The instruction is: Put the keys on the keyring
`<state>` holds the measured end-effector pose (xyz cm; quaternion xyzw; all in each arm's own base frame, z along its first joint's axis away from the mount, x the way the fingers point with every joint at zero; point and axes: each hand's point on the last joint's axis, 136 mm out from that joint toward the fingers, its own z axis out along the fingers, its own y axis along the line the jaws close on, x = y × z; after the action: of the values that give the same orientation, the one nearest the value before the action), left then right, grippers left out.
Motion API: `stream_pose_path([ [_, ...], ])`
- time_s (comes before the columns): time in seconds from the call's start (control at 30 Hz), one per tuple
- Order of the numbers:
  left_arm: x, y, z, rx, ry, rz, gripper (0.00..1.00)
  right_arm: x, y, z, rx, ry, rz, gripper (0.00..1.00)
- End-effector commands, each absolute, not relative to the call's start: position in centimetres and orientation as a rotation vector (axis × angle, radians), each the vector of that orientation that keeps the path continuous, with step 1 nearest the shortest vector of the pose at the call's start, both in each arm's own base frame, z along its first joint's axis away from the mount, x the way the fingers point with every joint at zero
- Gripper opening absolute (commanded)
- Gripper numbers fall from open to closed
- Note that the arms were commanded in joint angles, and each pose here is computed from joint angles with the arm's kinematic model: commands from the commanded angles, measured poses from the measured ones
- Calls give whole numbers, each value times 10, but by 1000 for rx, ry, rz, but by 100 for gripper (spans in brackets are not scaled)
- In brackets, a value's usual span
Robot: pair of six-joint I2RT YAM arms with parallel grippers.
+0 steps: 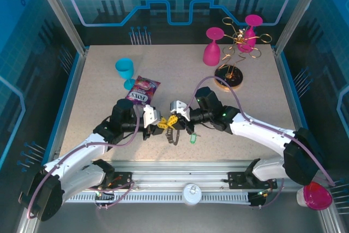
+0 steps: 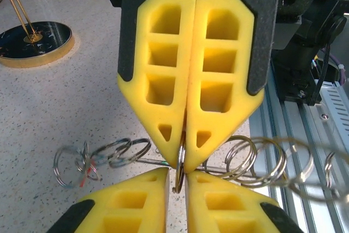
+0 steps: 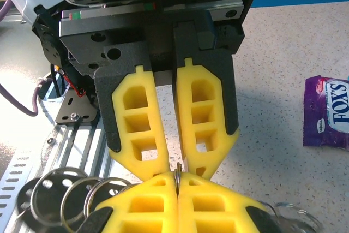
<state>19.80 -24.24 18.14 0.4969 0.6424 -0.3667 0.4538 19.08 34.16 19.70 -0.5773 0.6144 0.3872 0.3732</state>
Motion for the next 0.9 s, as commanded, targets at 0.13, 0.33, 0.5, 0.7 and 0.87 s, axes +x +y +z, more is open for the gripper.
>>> stream_pose_path([
  [0.13,188,-246,194,1274,1476,-922,8,178,351,200,-1537,1526,1030,0],
  [0.33,196,-243,197,1269,1437,-825,0,179,346,195,-1534,1563,1010,0],
  [0.5,201,-237,193,1275,1429,-704,0,195,324,199,-1470,1607,867,31],
  [0.7,199,-237,184,1347,1428,-594,0,200,306,195,-1529,1633,659,34],
  [0.87,198,-238,182,1376,1415,-562,0,199,315,209,-1554,1586,628,30],
])
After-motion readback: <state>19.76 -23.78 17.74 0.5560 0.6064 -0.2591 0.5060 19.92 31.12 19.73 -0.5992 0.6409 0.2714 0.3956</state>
